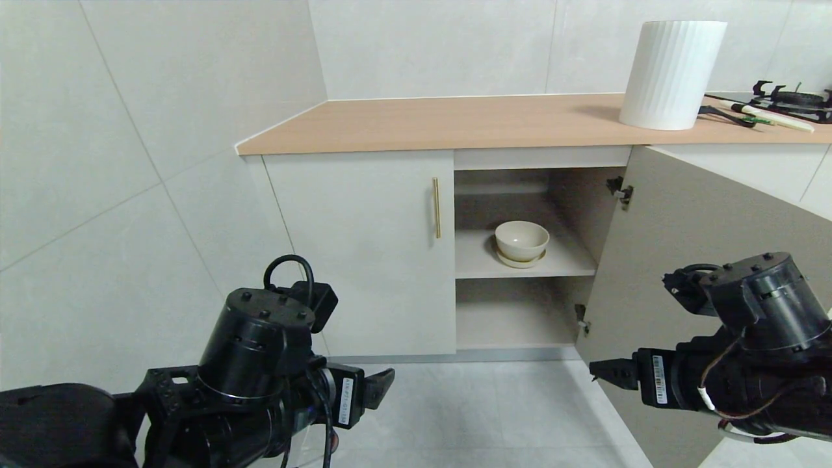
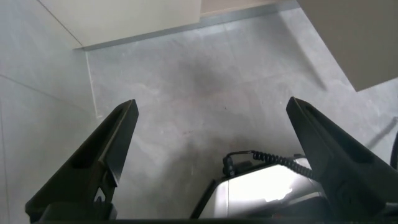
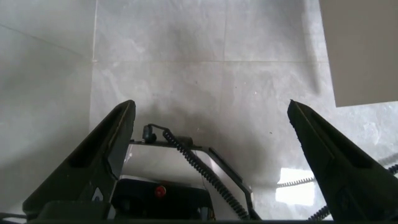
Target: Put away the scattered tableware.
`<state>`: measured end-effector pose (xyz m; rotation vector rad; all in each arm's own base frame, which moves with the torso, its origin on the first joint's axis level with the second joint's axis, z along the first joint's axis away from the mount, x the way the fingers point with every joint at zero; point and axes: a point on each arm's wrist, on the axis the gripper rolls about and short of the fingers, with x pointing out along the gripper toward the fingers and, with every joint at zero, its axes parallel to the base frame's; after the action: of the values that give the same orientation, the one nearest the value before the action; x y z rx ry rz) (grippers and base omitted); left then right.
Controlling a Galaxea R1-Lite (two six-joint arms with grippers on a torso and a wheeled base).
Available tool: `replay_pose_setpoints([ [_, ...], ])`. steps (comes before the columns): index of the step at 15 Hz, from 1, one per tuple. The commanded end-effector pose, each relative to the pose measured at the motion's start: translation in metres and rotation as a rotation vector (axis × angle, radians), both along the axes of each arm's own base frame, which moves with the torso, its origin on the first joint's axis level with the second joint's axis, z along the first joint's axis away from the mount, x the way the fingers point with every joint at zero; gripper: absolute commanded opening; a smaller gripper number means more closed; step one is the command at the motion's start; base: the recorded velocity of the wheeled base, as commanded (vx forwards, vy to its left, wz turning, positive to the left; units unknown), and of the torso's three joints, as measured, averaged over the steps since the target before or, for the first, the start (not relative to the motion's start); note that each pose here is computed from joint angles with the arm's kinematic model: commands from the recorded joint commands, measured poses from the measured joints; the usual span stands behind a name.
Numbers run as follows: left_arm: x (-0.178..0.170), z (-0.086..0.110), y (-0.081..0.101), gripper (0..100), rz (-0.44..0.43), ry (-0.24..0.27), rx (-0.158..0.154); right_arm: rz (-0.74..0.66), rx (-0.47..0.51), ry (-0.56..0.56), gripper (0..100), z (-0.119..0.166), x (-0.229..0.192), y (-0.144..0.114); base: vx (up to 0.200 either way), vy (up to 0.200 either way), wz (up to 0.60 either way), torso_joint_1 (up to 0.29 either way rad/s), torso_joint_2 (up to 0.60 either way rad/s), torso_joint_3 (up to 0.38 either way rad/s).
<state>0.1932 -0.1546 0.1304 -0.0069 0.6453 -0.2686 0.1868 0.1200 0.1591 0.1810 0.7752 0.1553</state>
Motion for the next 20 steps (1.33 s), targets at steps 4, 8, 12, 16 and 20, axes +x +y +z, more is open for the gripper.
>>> replay_pose_setpoints([
  [4, 0.001, -0.001, -0.001, 100, 0.000, 0.003, 0.004, -0.001, -0.003, 0.003, 100, -0.001, -0.003, -0.002, 0.000, -0.100, 0.00, -0.001, 0.00, 0.005],
  [8, 0.001, 0.000, -0.001, 100, 0.001, 0.000, 0.000, -0.003, -0.009, 0.015, 100, 0.002, -0.011, -0.008, 0.000, -0.200, 0.00, 0.007, 0.00, 0.002],
  [12, 0.001, 0.000, -0.001, 100, 0.001, 0.000, 0.000, -0.002, -0.016, 0.027, 100, 0.004, -0.023, -0.016, 0.000, -0.200, 0.00, -0.002, 0.00, 0.004],
  [16, 0.001, 0.000, -0.001, 100, 0.001, 0.000, 0.000, -0.004, -0.029, 0.063, 100, 0.009, -0.047, -0.032, 0.000, -0.200, 0.00, -0.001, 0.00, 0.001],
  [20, 0.001, 0.000, -0.001, 100, 0.001, 0.000, 0.000, -0.084, -0.038, 0.080, 100, 0.001, -0.063, -0.057, 0.000, 0.000, 0.00, 0.000, 0.00, 0.000],
])
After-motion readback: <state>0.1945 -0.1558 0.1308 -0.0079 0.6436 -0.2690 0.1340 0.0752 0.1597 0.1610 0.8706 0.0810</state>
